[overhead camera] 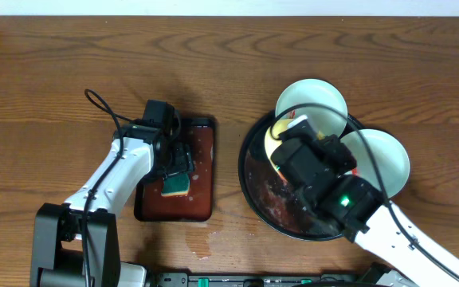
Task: Clean dirty plates on tray and stack at the side
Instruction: 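Lift the yellow plate with the right gripper off the black tray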
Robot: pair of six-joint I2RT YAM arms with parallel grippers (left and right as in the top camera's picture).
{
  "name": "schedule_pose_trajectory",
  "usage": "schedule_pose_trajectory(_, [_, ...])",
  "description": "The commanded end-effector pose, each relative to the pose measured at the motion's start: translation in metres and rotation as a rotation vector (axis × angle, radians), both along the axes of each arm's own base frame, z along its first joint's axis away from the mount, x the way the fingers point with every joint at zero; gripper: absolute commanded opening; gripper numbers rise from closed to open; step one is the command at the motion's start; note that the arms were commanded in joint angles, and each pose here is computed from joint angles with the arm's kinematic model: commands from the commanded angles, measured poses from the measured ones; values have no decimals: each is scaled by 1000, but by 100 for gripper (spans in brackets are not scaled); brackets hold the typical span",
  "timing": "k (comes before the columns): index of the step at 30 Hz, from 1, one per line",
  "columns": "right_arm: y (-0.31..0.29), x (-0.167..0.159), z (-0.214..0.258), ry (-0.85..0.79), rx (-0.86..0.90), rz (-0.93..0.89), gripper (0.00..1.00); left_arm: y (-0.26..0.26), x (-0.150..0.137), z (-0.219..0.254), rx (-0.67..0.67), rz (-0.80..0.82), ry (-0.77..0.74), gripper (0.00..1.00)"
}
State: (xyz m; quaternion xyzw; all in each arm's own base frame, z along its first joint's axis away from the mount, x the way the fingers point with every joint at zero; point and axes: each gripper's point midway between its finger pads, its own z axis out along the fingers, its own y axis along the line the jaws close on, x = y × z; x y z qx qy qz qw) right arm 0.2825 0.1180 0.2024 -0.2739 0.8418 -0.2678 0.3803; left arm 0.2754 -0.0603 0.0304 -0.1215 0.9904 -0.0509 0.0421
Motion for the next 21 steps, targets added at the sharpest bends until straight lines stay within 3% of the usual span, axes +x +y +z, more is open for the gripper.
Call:
schedule_pose_trajectory(1, [0,-3,38,-154,-75,-19,1,2,-1,0,6,5,5,80])
schedule_pose_trajectory(7, [5,-12,59,-266,-153,-24,1,2,-1,0,6,5,6,80])
schedule_pose_trajectory(21, [12,-16,59,-267,-156,5,1,2,-1,0,6,5,6,80])
